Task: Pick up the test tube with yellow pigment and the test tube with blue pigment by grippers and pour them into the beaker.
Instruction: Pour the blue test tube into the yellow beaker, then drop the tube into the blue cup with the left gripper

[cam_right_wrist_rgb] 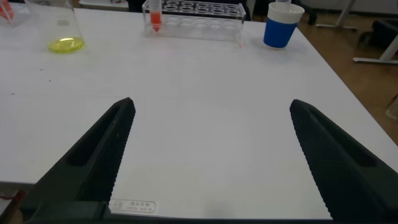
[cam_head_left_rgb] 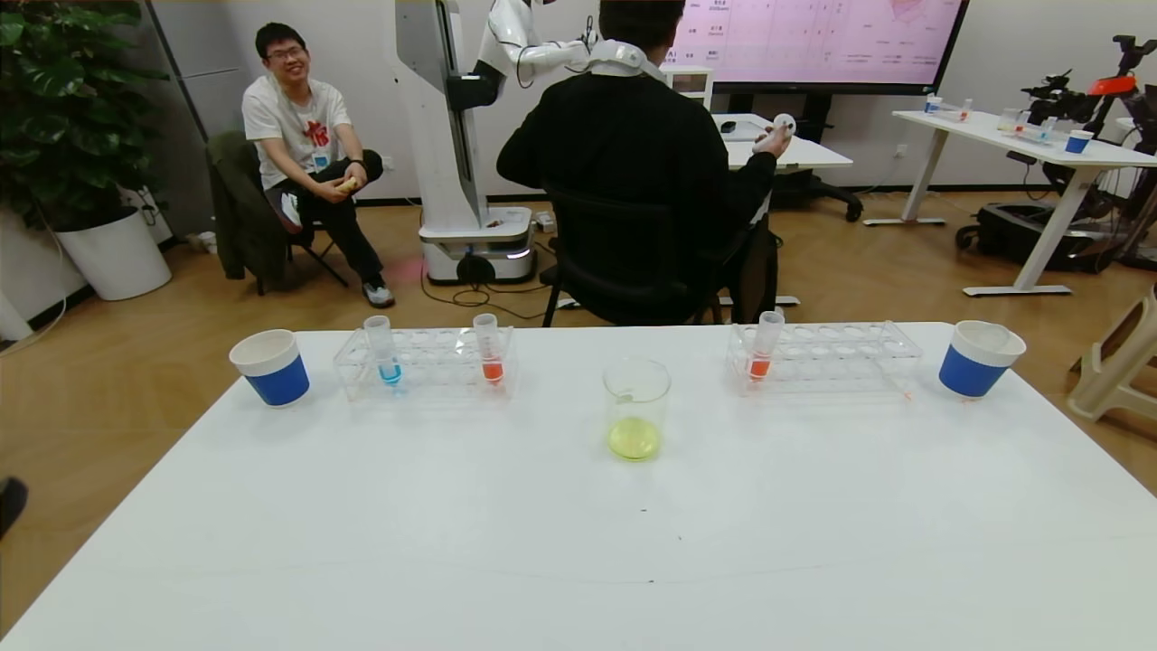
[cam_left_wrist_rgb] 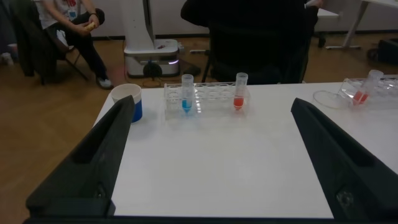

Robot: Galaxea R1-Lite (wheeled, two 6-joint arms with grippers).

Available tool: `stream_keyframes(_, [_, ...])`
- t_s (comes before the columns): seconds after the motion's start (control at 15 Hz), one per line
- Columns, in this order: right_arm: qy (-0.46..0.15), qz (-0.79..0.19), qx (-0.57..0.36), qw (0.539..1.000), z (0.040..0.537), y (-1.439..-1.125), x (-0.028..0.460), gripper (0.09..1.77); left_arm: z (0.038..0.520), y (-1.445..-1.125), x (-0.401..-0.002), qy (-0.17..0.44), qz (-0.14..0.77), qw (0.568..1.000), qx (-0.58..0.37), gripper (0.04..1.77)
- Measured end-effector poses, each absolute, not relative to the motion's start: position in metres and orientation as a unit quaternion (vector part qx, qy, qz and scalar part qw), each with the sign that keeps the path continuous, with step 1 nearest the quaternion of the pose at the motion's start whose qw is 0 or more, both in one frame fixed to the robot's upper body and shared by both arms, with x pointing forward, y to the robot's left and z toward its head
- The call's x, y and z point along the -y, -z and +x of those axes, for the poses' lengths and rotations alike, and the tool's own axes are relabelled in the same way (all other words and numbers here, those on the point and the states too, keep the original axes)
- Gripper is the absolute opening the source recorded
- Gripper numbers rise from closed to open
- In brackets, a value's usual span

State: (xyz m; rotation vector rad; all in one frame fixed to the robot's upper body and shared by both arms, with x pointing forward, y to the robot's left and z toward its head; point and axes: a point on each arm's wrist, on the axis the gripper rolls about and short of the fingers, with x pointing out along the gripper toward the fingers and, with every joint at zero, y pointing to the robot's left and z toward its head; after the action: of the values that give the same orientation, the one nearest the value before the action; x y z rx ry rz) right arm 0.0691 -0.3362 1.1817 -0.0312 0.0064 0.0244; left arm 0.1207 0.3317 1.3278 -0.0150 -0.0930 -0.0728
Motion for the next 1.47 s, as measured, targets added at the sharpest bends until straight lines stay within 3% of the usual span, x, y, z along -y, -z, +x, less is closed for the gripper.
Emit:
stream_keyframes(0.2, [-0.012, -0.016, -0.003, 1.0, 0.069, -1.182, 0.336, 1.74, 0.181, -1.346, -0.331, 0.035, -0.009, 0.999, 0.039, 1.75])
stream_keyframes(0.53, [-0.012, -0.016, -0.003, 1.0, 0.069, -1.182, 0.336, 1.74, 0.274, -1.332, -0.329, 0.032, -0.008, 0.999, 0.022, 1.75])
stream_keyframes(1.0, [-0.012, -0.016, -0.003, 1.0, 0.069, -1.182, 0.336, 1.74, 0.36, -1.268, -0.325, 0.027, -0.01, 1.0, 0.01, 1.75])
stream_keyframes(1.47, [-0.012, -0.016, -0.003, 1.0, 0.069, -1.182, 0.336, 1.74, 0.415, -1.193, -0.321, 0.018, -0.01, 1.0, -0.023, 1.75])
